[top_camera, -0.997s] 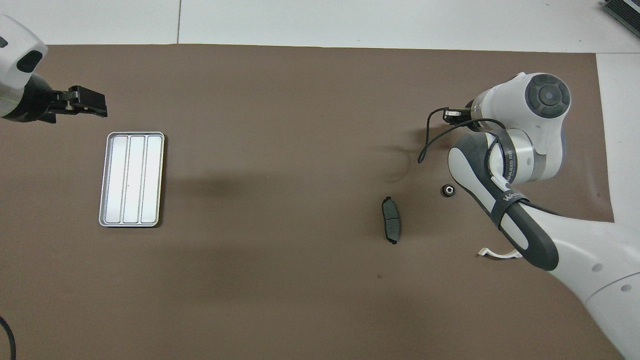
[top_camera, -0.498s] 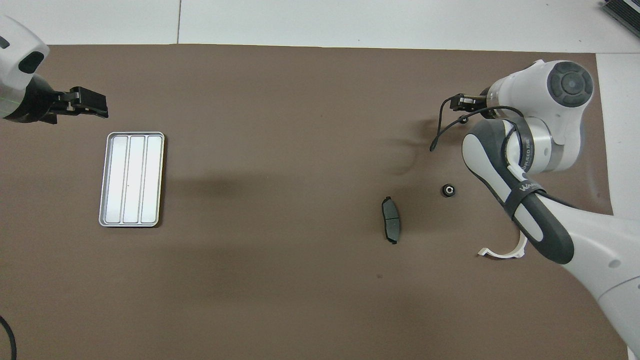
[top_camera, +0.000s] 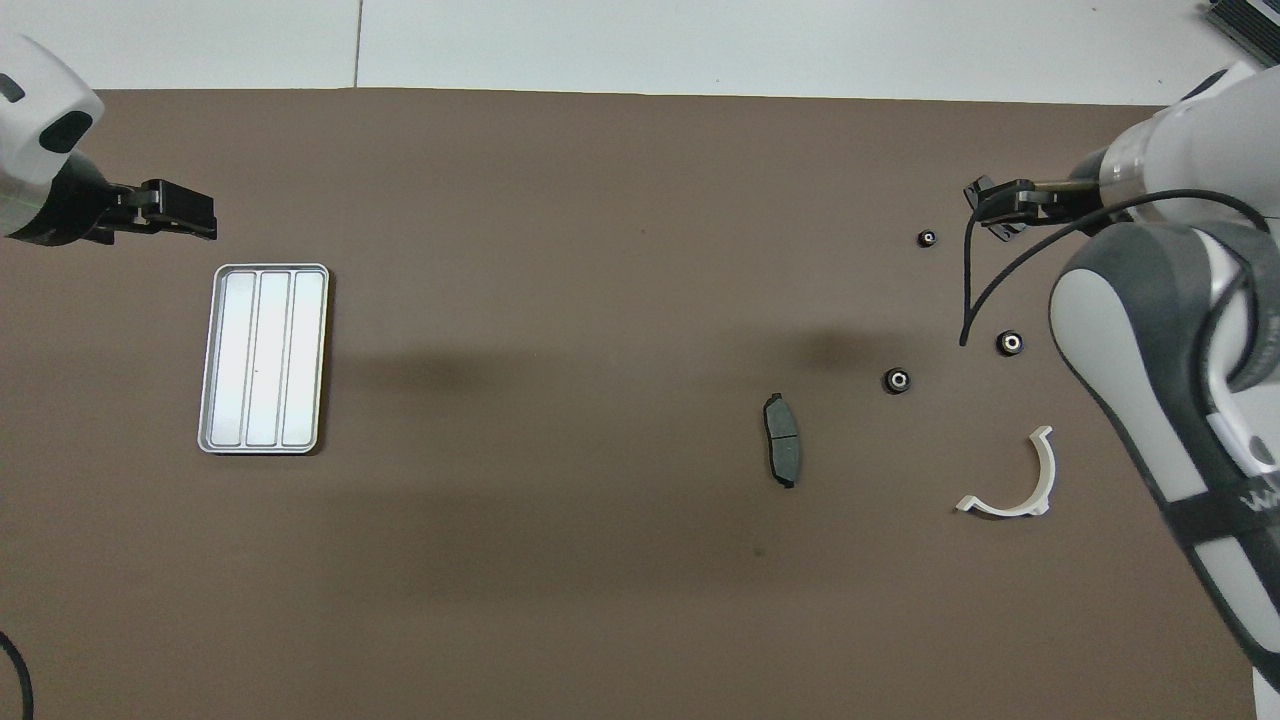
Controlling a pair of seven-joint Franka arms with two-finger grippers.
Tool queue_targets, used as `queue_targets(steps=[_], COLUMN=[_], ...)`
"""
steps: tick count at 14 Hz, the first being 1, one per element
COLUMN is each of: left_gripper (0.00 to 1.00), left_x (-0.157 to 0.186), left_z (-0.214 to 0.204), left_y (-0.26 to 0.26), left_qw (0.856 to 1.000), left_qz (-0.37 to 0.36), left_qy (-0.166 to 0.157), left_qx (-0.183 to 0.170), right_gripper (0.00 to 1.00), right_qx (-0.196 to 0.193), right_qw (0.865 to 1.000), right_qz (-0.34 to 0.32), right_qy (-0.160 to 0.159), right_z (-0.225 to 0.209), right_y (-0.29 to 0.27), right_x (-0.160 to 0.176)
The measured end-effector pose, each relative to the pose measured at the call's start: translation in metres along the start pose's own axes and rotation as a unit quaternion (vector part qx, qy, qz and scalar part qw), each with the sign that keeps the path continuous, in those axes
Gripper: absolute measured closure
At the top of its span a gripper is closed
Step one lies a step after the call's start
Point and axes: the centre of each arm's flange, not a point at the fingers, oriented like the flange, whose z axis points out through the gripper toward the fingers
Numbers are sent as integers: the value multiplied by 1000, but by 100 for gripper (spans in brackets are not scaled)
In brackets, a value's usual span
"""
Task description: Place bearing gear from tray to pile
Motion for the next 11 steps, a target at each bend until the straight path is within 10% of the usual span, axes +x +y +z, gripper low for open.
queue_targets(steps=[11], left_gripper=[0], left_x=[0], left_z=[0], left_y=[1], left_qw=[1000], left_qz=[2], left_qy=[0], left_qx=[0], right_gripper=[0], right_qx=[-9], right_qw=[997], right_qz=[-10], right_qy=[-73], right_z=[-117], right_y=[12], right_x=[-48])
